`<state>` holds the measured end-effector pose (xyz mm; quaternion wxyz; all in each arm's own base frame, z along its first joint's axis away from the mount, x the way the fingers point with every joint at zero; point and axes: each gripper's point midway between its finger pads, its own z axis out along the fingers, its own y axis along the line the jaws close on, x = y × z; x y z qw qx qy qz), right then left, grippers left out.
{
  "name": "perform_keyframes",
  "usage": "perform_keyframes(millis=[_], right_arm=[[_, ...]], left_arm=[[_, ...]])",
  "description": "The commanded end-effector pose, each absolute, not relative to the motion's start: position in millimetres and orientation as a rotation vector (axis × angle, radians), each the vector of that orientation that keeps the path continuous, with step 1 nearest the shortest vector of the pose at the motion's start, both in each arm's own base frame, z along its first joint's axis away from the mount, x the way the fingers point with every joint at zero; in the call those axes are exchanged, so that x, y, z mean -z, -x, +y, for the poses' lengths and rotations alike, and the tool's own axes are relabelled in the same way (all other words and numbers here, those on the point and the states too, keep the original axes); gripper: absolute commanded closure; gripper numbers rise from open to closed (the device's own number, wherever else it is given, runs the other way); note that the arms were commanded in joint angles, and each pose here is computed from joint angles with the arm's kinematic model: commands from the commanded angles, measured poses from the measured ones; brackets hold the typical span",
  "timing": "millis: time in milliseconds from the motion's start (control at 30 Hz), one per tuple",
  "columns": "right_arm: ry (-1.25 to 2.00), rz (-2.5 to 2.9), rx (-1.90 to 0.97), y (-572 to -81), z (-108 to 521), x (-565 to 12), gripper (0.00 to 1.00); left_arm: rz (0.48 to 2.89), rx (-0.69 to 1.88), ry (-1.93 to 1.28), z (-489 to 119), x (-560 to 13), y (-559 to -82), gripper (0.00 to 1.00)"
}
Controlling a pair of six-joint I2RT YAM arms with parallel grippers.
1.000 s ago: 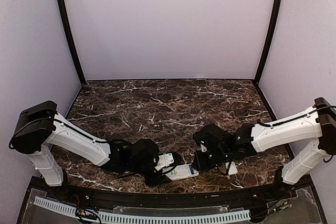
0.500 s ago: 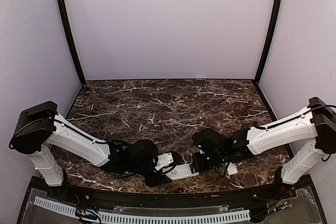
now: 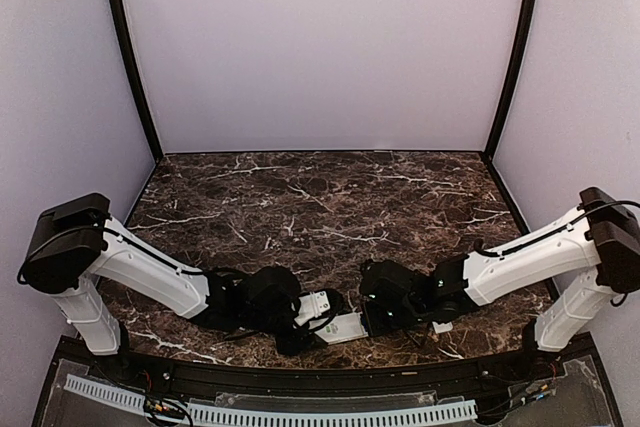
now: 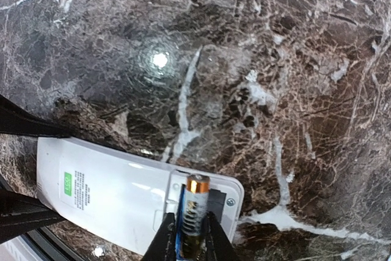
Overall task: Load the batteries into the remote control
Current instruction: Place the battery in the battery compartment.
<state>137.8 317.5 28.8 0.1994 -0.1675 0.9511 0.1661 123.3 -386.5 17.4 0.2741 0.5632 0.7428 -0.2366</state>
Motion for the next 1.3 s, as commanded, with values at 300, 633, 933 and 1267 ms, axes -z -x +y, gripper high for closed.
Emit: perform_keyframes(millis=[300,633,933,1267], right_arm=[[0.556,2.659,-0.396,-131.1,303.9,-53.3,0.73],[0.619,2.629,-0.505,-152.8,311.2,-70.4,0.78],[0.647,2.617,-0.48,-174.9,324.4,-60.2,0.89],[0.663,2.674,-0.479,-175.7,325.9,-43.2,0.95]], left_arm=[[2.154,0.589,-1.619,-352.5,22.9,-100.2,0.57],[2.159,0.583,-1.623,-350.9,24.9,-99.9,0.57],[2.165,0.581,-1.625,-349.8,26.5,-99.2,0.57],[2.168,0.572,-1.627,-349.1,28.2,-99.8,0.58]])
